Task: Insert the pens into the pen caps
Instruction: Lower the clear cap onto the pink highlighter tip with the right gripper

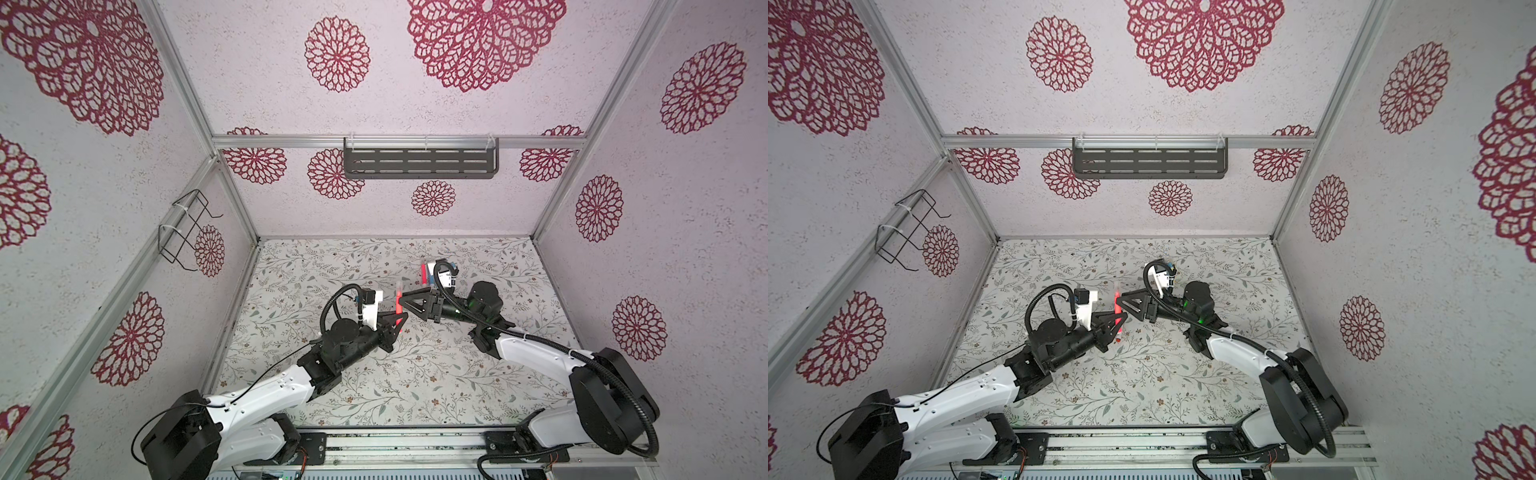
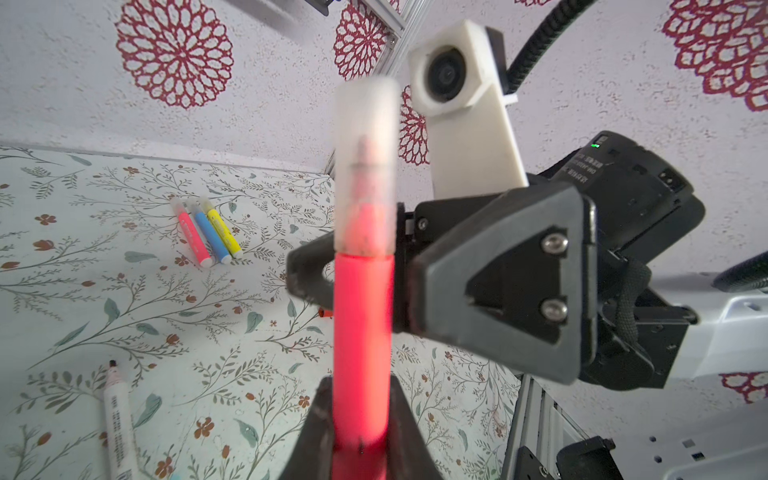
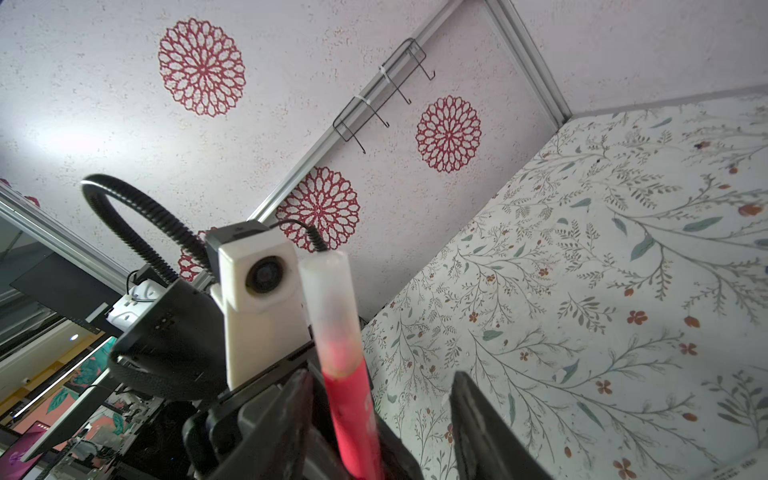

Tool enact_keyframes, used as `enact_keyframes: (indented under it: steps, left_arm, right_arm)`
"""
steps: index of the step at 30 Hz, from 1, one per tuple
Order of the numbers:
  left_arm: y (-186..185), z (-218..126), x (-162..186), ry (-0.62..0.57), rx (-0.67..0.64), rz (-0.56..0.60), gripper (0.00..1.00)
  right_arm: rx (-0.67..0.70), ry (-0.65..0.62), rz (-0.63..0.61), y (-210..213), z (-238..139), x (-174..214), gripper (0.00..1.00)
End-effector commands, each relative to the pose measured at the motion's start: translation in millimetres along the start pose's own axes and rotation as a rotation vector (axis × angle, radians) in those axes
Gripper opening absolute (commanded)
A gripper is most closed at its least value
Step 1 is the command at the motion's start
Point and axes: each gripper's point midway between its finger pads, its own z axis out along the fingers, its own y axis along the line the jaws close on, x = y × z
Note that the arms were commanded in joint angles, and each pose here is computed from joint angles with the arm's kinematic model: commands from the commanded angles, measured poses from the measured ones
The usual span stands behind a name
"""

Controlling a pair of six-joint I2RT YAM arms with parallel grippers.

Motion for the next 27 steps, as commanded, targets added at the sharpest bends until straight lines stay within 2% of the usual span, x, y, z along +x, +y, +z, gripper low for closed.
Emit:
enact_keyframes:
  steps: [1,5,12,19,27]
  left_arm:
    - [-7.5,-4.5,-6.3,-0.028,0.030,-0.002,0.00]
    - [-6.4,-5.8,-3.9,-0.019,0.027,0.000,0.00]
    - [-11.1,-1.6,2.6,0.018,0.052,-0.015,0.00]
    - [-12.2,4.0,6.4,0.041,0.059,-0.013,0.00]
    - [-13.0,7.6,5.7,0.048,0.057,-0.006,0.00]
  right_arm:
    - [-0.074,-0.066,-0.113,39.2,-11.1,-32.7,0.56]
    - [-0.046,-0.060,-0.138,45.5,-11.4,-47.2,0.57]
    - [0.148,0.017,-0.164,24.4,-0.7,-62.8,0.57]
    - [0.200,0.114,-0.199,20.1,8.0,-52.7,0.54]
    - [0.226,0.153,-0.192,13.6,10.0,-44.8,0.51]
